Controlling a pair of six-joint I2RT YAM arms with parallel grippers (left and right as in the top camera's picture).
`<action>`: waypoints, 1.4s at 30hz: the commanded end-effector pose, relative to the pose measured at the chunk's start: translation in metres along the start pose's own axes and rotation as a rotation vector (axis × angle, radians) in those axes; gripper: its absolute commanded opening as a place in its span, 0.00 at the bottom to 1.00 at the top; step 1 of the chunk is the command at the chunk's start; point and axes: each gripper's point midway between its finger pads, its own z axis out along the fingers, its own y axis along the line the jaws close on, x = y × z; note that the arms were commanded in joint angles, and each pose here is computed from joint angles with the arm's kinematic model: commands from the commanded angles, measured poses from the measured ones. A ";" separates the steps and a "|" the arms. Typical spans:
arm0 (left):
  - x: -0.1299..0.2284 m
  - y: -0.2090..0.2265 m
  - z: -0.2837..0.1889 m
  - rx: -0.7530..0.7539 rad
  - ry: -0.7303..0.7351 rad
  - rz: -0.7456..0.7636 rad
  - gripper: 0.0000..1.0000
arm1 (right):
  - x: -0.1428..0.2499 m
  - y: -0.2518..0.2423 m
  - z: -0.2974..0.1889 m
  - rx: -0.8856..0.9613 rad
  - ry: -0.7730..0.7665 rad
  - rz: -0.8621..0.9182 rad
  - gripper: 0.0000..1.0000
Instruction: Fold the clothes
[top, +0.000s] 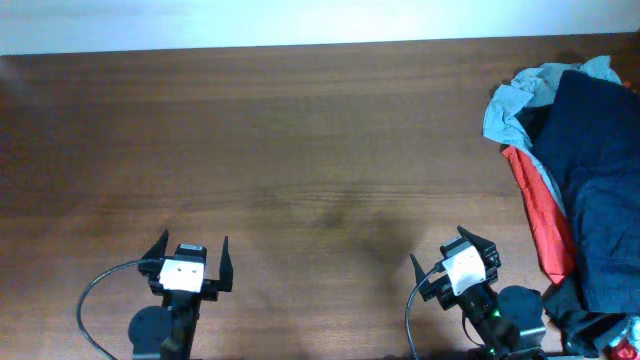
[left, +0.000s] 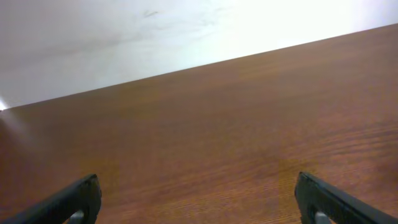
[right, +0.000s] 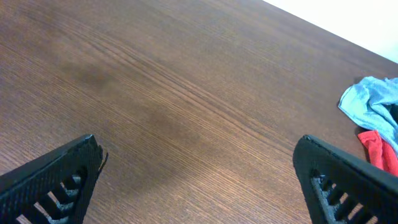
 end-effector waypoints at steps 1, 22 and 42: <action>0.004 -0.002 0.001 0.007 0.005 -0.005 0.99 | 0.000 0.000 0.000 0.005 -0.005 0.007 0.98; -0.086 -0.031 -0.023 0.256 -0.078 -0.230 0.99 | -0.088 -0.012 -0.031 -0.033 -0.094 0.381 0.98; -0.157 -0.025 0.077 0.363 0.518 -0.373 1.00 | -0.137 -0.074 -0.007 0.155 0.459 0.769 0.98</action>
